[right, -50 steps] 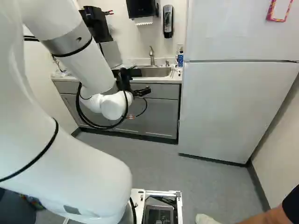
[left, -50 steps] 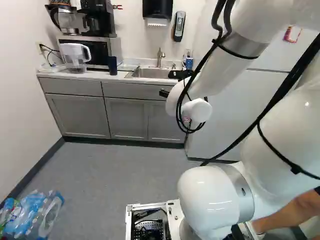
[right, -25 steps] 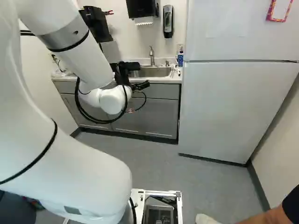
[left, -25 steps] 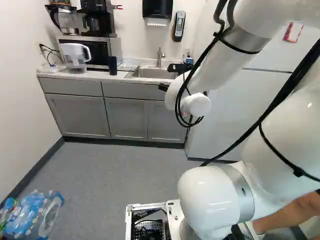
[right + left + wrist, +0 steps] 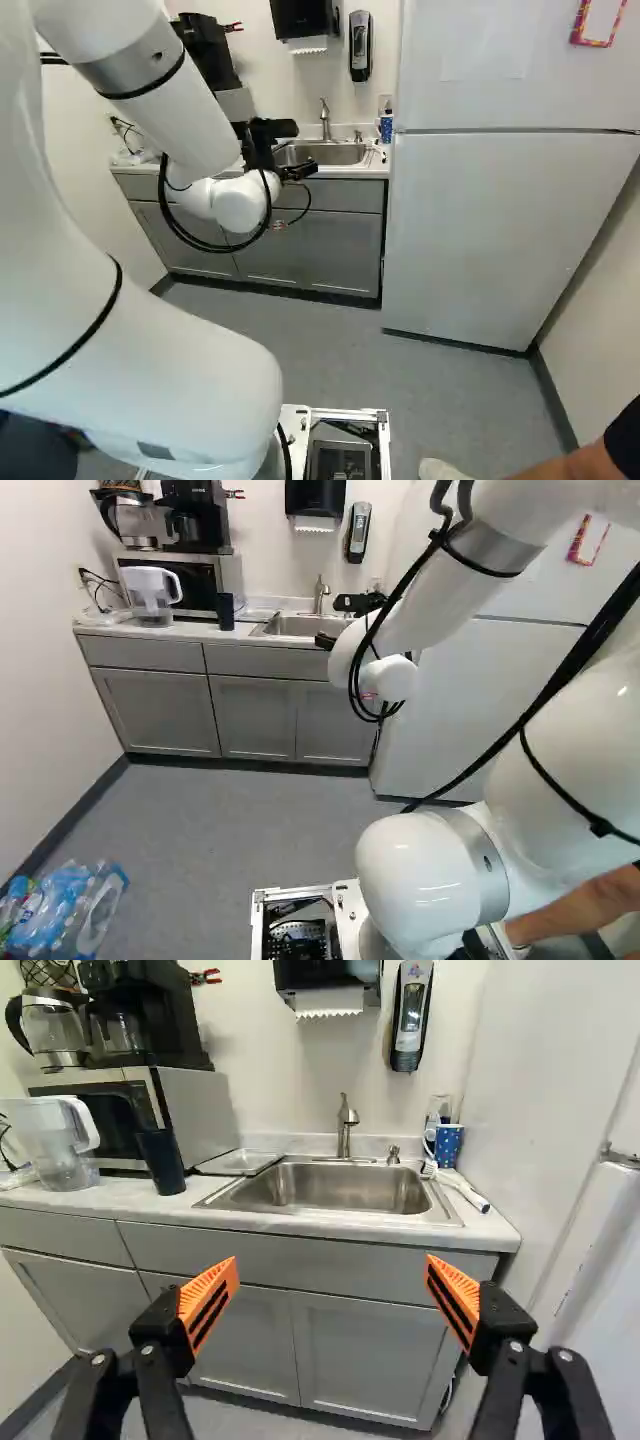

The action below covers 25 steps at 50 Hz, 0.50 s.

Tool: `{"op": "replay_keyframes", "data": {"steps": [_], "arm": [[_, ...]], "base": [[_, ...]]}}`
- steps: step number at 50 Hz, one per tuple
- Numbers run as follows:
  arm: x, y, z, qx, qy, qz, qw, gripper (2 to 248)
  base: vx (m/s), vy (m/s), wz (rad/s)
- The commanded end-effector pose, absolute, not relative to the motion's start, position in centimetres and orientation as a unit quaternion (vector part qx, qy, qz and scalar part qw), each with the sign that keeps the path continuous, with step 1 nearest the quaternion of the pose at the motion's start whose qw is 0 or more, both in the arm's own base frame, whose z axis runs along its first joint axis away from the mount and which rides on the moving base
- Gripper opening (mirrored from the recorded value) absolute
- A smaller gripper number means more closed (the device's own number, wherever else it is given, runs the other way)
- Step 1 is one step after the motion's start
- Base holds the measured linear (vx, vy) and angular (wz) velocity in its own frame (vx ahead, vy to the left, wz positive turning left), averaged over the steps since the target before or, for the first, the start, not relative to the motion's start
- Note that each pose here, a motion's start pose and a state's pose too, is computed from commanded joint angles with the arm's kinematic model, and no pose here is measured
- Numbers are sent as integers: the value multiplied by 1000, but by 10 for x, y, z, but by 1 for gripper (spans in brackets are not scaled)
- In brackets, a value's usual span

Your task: Rinse the cup and place it in the tray

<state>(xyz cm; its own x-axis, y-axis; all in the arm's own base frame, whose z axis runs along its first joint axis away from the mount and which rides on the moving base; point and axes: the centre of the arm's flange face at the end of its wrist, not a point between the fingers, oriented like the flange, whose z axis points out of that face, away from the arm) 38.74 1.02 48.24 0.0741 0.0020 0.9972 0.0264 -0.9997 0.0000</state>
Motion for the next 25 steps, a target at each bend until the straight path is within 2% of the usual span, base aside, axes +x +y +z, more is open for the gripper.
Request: {"op": "replay_keyframes", "data": {"steps": [25], "arm": [[397, 12, 507, -718, -11, -696, 11, 247]], "base": [[0, 0, 0]]}}
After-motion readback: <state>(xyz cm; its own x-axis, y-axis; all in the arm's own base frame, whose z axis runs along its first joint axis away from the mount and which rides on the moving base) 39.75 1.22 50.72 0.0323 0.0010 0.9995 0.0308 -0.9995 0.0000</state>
